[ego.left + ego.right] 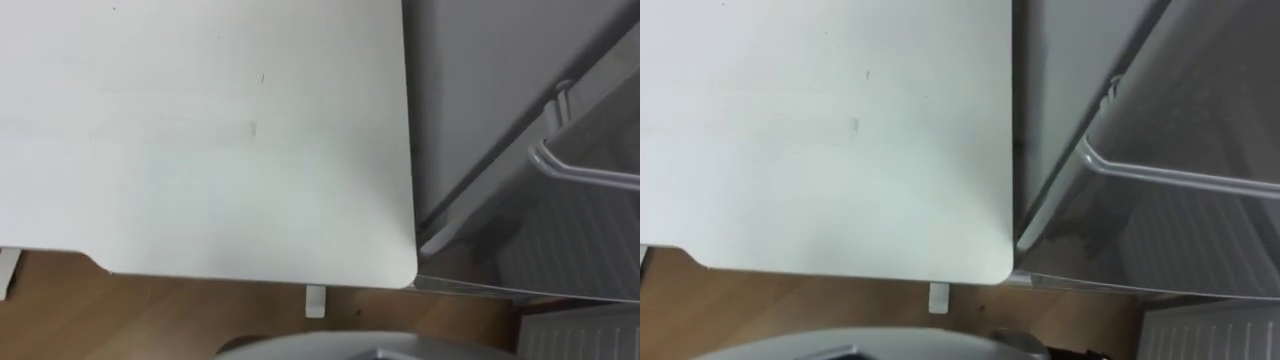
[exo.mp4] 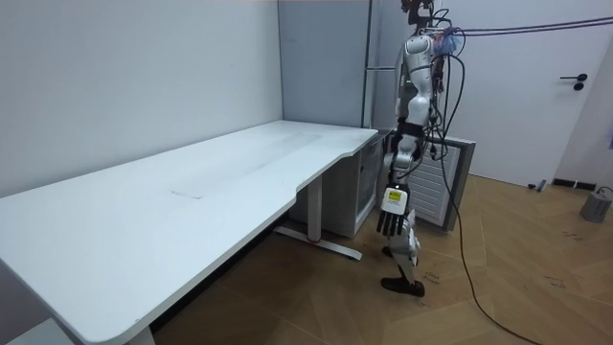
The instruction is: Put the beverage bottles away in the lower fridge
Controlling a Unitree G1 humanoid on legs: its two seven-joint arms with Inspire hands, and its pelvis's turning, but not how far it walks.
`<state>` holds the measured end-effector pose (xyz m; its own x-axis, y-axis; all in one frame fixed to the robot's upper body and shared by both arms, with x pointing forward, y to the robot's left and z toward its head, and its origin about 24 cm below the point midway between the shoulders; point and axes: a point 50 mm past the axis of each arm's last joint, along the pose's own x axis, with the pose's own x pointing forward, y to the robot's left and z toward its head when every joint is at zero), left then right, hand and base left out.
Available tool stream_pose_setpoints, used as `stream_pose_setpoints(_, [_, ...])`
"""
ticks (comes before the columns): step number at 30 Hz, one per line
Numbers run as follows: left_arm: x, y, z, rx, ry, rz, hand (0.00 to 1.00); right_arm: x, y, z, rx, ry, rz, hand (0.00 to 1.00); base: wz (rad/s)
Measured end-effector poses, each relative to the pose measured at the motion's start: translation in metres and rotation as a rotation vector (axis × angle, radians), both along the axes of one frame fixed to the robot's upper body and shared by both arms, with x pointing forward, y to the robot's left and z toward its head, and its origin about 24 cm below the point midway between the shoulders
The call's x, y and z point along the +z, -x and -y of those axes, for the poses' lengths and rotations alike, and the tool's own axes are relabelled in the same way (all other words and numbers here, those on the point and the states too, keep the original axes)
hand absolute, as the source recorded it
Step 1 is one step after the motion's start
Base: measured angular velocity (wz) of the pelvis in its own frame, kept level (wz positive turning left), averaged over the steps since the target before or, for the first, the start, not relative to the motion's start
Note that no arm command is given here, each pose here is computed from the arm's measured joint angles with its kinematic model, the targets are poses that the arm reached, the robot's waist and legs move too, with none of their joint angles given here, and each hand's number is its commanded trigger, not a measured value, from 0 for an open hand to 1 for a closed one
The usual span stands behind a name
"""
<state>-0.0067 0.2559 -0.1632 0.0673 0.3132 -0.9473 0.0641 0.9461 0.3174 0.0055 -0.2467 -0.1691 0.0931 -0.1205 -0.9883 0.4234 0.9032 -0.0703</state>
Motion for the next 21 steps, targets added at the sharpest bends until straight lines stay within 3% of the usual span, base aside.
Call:
stream_pose_setpoints(7, [0.002,-0.014,-0.005,0.03,-0.033,0.046,0.0,0.0,-0.007,0.002,-0.004,0.031,0.005,0.0,-0.15])
stream_pose_setpoints(13, [0.006,-0.024,-0.014,0.044,-0.071,0.114,0.0,0.006,-0.02,0.019,0.056,0.113,0.032,0.0,-0.2])
stream_pose_setpoints(17, [0.009,-0.021,-0.024,0.054,-0.101,0.115,0.0,0.018,-0.037,0.046,0.081,0.232,0.099,0.0,-0.22])
stream_pose_setpoints(21, [0.013,-0.019,-0.032,0.056,-0.127,0.131,0.0,0.05,-0.079,0.076,0.178,0.444,0.28,0.0,-0.13])
